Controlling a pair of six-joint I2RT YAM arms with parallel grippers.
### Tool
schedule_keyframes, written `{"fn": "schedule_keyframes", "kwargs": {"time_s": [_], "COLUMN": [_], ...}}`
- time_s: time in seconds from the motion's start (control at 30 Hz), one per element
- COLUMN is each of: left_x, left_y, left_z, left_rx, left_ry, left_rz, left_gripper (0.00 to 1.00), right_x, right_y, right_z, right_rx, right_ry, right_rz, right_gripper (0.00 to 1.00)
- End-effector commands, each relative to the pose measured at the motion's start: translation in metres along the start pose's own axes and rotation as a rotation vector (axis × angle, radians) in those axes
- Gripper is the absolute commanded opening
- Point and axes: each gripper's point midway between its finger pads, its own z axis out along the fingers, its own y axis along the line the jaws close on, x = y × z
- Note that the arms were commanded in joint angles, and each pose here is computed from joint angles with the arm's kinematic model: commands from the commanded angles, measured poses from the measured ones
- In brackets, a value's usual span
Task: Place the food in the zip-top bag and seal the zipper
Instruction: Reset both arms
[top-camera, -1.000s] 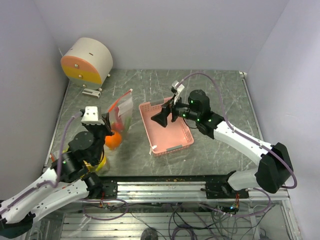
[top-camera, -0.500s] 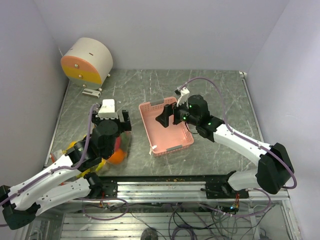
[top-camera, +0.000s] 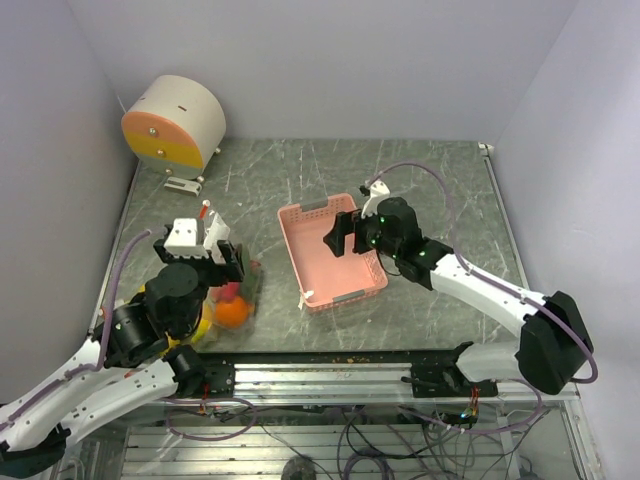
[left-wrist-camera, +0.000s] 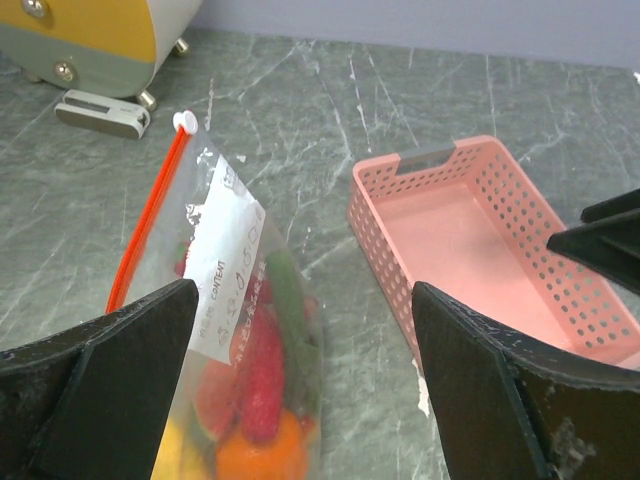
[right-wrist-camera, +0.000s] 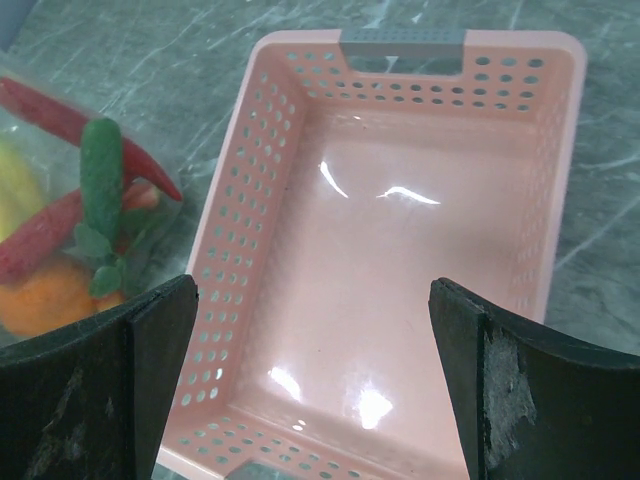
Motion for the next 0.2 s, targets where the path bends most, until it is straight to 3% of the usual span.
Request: {"fn": "schedule_keyframes", "kwargs": {"time_s": [0.0, 0.17], "left_x": [0.018, 0.0216], "left_y": [-0.0016, -0.0057], "left_z": [0.0016, 0.005], "left_rx": [0.015, 0.02], "left_ry": [0.046, 0.062], "left_rz": [0.025, 0.045], "left_gripper": [0.99, 0.99], "right_x": [-0.01, -0.0093], "right_y": [-0.0156, -0.0249], "right_z": [-0.01, -0.0143], "right_rx": [0.089, 0.139], "right_ry": [-0.041, -0.029], "right_rz": [-0.002, -0.025], "right_gripper": [1.0, 1.0]}}
